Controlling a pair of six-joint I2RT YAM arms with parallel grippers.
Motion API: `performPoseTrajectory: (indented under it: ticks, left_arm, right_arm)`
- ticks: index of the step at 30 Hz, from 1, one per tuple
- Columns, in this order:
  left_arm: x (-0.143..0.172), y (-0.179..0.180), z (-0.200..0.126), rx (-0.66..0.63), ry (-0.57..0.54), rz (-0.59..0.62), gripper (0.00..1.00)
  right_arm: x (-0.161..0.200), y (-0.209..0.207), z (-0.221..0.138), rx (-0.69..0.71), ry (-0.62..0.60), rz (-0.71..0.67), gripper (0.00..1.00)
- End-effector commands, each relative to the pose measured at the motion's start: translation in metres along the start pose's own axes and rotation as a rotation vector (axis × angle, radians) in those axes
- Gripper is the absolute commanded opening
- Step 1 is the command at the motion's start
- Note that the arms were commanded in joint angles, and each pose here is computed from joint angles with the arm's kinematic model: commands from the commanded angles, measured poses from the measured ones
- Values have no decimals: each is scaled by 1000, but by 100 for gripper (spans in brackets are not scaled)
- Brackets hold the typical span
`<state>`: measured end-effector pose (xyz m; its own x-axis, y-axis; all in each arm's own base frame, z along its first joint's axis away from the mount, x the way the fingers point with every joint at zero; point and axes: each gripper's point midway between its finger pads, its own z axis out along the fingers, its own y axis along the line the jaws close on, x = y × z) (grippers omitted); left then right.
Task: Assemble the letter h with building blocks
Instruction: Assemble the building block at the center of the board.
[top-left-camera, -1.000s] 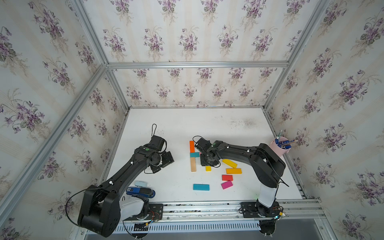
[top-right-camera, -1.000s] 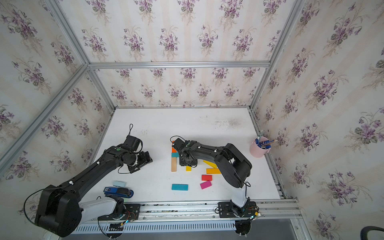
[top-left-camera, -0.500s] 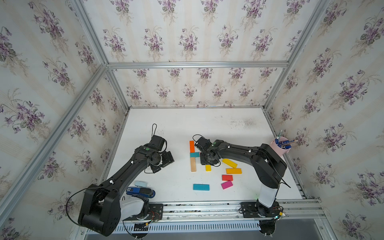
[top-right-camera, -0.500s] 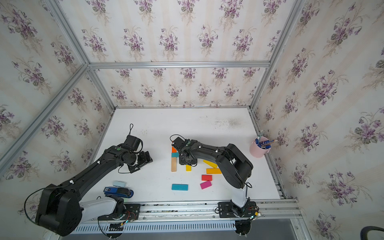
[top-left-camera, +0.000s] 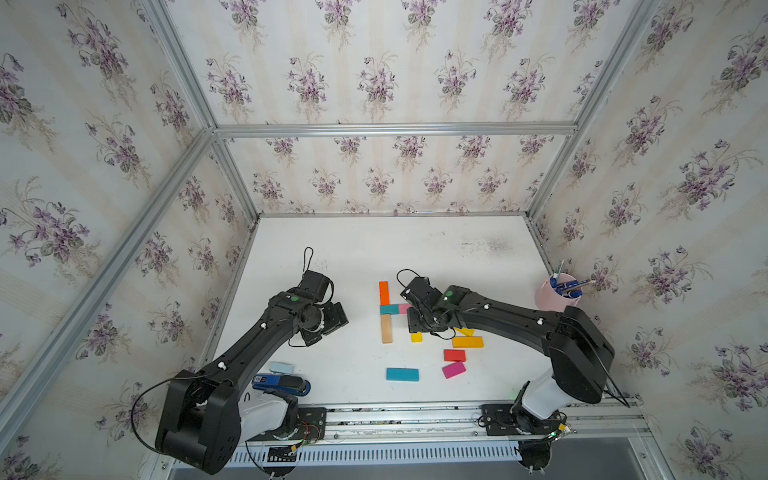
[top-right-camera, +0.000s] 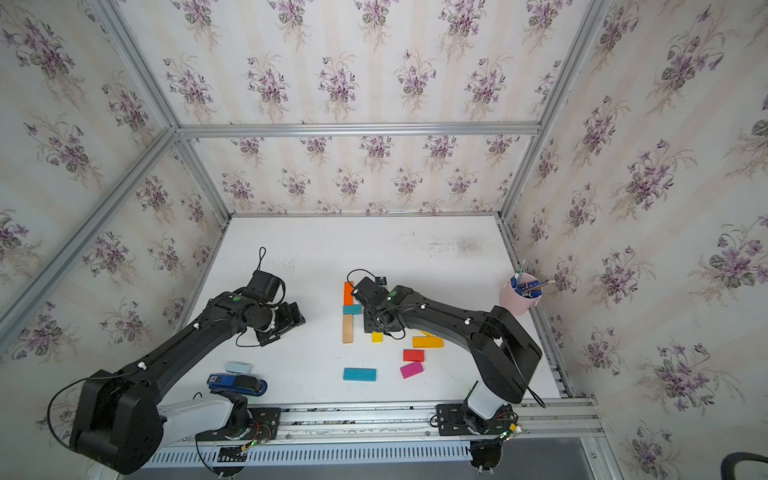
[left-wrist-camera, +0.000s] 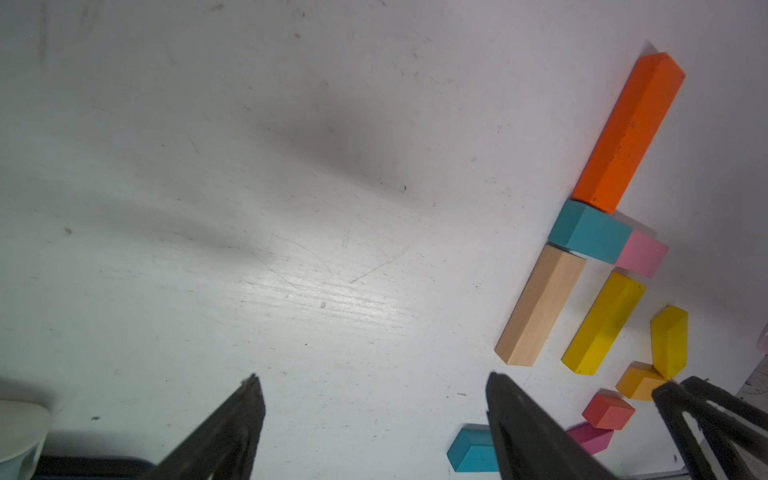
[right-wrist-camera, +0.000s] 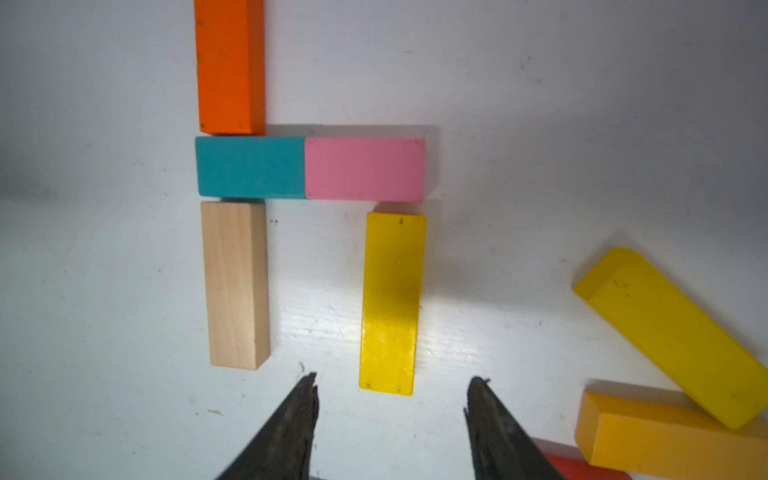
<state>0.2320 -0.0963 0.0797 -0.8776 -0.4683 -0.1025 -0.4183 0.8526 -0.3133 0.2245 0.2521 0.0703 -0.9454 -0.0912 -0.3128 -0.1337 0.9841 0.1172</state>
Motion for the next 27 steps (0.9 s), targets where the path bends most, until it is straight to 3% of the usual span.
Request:
performPoseTrajectory:
  ticks: [1, 9, 27]
  left_arm:
    - [-5, -2, -1, 1, -19, 12, 86]
    - [-4, -2, -2, 0, -19, 8, 86]
    - [-4, 0, -1, -7, -17, 10, 86]
  right_arm:
    - [17, -6, 0, 6, 11, -32, 61]
    - [46, -19, 24, 71, 71, -56, 61]
    - [42, -20, 44, 134, 85, -81, 60]
